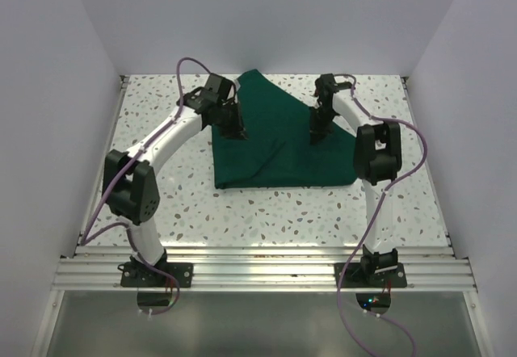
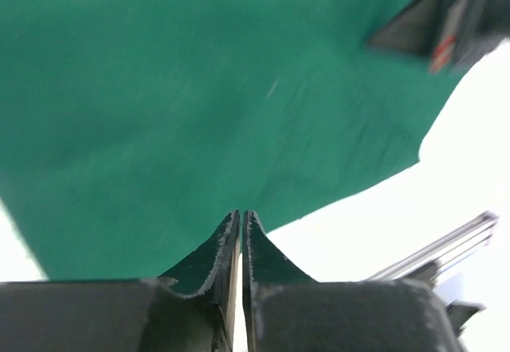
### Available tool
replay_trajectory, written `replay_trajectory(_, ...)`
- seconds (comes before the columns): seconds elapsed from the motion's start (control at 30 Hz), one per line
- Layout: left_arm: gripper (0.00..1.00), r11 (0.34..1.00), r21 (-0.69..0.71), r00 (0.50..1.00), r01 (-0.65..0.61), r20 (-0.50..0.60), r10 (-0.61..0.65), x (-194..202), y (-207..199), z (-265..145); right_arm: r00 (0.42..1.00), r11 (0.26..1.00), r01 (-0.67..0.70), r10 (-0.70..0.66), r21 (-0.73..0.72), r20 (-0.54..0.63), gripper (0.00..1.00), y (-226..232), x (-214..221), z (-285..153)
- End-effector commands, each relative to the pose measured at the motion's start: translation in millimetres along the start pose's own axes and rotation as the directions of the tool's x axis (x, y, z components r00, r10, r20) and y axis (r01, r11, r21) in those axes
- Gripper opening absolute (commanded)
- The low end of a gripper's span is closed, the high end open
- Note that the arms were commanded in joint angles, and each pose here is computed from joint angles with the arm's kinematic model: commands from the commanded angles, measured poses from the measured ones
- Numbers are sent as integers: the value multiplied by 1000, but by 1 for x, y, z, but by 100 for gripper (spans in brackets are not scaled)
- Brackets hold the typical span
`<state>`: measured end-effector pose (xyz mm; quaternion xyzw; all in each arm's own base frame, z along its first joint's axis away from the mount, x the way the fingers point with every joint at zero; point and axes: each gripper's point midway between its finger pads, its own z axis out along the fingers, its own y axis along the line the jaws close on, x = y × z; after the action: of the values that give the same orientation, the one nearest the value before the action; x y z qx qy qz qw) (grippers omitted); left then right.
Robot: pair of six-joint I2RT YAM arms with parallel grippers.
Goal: Prepare the surgical pack
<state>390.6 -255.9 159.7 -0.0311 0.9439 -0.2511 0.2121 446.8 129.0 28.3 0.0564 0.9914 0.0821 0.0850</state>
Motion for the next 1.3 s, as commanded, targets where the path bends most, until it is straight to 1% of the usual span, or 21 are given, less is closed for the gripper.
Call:
replay_trajectory(0.0,6,994,-69,997,-79,2,79,20,28,-12,994,999,39,-38,-3,107,0,8,-16,-54)
replay_trajectory(0.03,6,994,-71,996,-89,7,90,22,30,-16,995,999,44,-43,-5,89,0,7,-9,-57)
replay_trajectory(0.1,4,993,-82,996,-90,-21,88,34,38,-14,996,998,53,-52,-14,79,0,9,3,-65)
replay_trajectory(0.2,3,993,-72,996,-90,-35,88,42,41,-11,997,997,73,-72,-28,35,0,8,39,-71)
replay_trajectory(0.23,3,993,-68,995,-94,-32,92,41,40,-10,997,996,80,-79,-31,12,0,7,60,-72)
replay_trajectory(0.27,3,993,-67,995,-98,-33,96,41,41,-9,996,996,84,-84,-31,-2,0,7,72,-73)
replay_trajectory(0.33,3,993,-54,994,-103,-53,100,44,40,-5,993,993,113,-114,-29,-19,0,11,100,-76)
replay_trajectory(0.43,2,994,-42,992,-104,-72,101,45,39,2,989,989,141,-142,-33,-45,0,23,128,-73)
replay_trajectory(0.5,1,994,-40,992,-103,-83,100,47,40,4,987,987,152,-154,-45,-38,0,35,136,-72)
replay_trajectory(0.67,1,993,-29,989,-111,-103,107,50,39,7,988,990,135,-137,-36,-64,0,38,137,-54)
replay_trajectory(1.0,1,992,-35,987,-123,-112,118,52,40,3,987,990,140,-139,7,-81,0,31,134,-35)
replay_trajectory(1.13,1,992,-32,986,-123,-118,118,53,40,4,985,989,146,-144,11,-95,0,32,129,-23)
replay_trajectory(1.27,0,992,-28,986,-121,-123,117,53,40,5,984,989,149,-147,9,-99,0,36,124,-21)
